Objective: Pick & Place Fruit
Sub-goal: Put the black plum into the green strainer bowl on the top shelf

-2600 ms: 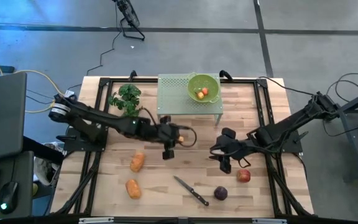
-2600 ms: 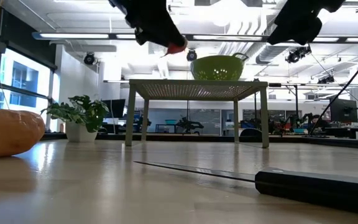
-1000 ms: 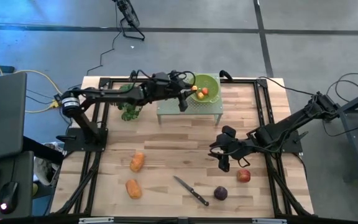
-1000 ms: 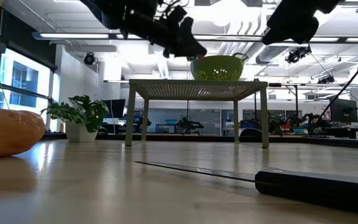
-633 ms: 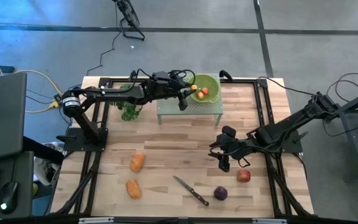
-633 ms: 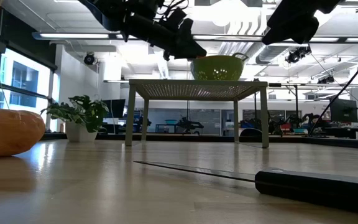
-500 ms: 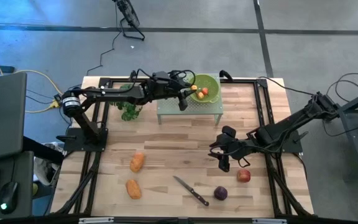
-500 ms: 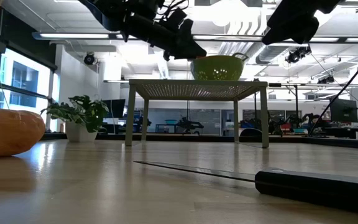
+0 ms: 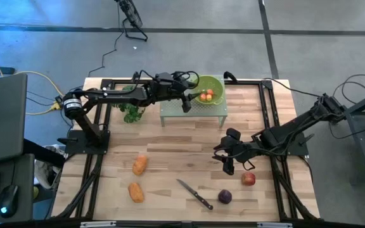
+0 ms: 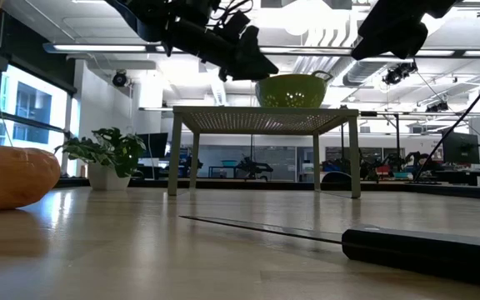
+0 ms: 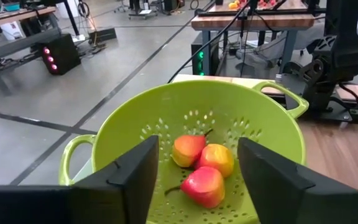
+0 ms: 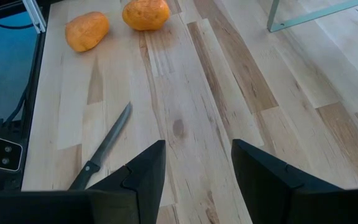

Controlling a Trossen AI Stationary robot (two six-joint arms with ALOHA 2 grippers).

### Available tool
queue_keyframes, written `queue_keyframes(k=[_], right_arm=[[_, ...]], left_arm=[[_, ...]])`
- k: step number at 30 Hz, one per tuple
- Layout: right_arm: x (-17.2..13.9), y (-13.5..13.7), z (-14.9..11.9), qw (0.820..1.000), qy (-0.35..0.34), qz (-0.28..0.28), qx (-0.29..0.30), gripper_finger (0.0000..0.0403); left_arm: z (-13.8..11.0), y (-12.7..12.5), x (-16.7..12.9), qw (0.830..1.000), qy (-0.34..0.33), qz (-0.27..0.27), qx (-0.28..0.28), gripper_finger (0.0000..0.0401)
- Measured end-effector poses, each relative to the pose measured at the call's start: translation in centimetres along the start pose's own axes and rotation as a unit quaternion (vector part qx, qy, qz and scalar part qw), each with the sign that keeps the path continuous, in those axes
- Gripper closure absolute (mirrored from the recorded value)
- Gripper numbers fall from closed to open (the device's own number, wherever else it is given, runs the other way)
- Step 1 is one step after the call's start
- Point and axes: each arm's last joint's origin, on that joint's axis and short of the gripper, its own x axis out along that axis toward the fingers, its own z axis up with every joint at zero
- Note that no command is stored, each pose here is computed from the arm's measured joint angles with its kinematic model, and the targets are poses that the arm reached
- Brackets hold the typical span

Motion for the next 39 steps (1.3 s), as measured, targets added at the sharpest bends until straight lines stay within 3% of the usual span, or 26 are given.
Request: queue_keyframes(k=[4,14,22,34,39], right_arm=[[0.0,0.0,0.0,1.0,0.0,0.0,0.0,0.0227],[0.0,0.0,-0.2,0.999,0.024,0.018,0.035,0.0227],[-0.1,0.0,-1.2,0.994,0.089,0.037,0.06,0.0227],[-0.2,0.1,-1.5,0.985,0.134,0.066,0.085,0.0223],[-0.3,0.2,-1.6,0.983,0.142,0.076,0.087,0.0184]], left_arm=[[0.0,0.0,0.0,1.0,0.0,0.001,-0.012,0.0162],[1.7,0.1,-1.6,0.999,-0.015,0.002,-0.041,0.0159],[3.0,-0.3,-5.1,0.997,0.048,-0.007,-0.065,0.0159],[4.2,-4.5,-10.1,0.988,0.121,-0.08,-0.044,0.0159],[3.9,-6.1,-11.6,0.981,0.167,-0.093,-0.033,0.0159]])
